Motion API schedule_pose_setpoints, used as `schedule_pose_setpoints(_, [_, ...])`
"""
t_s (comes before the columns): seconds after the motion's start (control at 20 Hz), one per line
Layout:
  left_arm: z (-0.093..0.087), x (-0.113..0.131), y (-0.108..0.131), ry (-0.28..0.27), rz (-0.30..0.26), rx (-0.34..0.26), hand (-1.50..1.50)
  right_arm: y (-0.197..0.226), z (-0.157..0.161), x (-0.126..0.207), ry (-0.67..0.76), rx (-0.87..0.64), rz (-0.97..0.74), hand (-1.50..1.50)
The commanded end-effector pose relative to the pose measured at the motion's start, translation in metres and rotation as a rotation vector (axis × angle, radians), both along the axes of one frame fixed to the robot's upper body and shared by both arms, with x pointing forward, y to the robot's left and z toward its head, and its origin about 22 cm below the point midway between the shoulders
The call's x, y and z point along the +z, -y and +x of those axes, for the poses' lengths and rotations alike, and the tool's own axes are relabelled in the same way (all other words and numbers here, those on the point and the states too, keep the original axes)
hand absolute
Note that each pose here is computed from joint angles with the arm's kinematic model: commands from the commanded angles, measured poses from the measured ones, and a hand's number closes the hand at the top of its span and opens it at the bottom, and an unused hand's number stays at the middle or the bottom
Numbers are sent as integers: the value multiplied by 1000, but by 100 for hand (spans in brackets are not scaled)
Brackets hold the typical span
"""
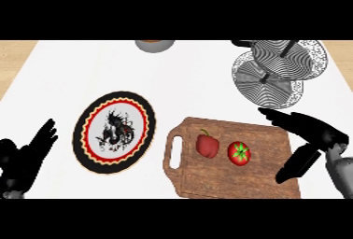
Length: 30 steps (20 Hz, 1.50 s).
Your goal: Pick the tomato from the cutting board and place it in the tiered basket
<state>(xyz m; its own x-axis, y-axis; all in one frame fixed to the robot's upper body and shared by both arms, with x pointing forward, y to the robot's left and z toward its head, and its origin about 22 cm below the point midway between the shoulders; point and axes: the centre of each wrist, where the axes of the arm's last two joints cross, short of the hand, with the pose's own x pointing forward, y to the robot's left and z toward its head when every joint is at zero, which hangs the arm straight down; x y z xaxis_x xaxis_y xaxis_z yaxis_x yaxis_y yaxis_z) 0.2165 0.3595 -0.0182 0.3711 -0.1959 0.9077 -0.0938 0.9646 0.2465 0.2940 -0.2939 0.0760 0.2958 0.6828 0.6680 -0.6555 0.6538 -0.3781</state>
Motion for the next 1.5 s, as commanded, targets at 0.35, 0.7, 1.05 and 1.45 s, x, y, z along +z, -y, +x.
schedule_pose_setpoints(0.35, [3, 4, 21, 10, 0, 12, 0, 3, -7, -22, -24, 1, 32, -150])
schedule_pose_setpoints(0.7, [0, -2, -2, 3, -1, 8, 0, -22, 0, -44, 5, 1, 59, -150])
schedule_pose_setpoints(1.05, [9, -1, -12, 5, -9, 7, 0, -39, -5, -67, 3, 12, 78, -150])
schedule_pose_setpoints(1.45, [0, -28, -8, 3, -10, -10, 0, -57, -8, -75, -4, 21, 79, -150])
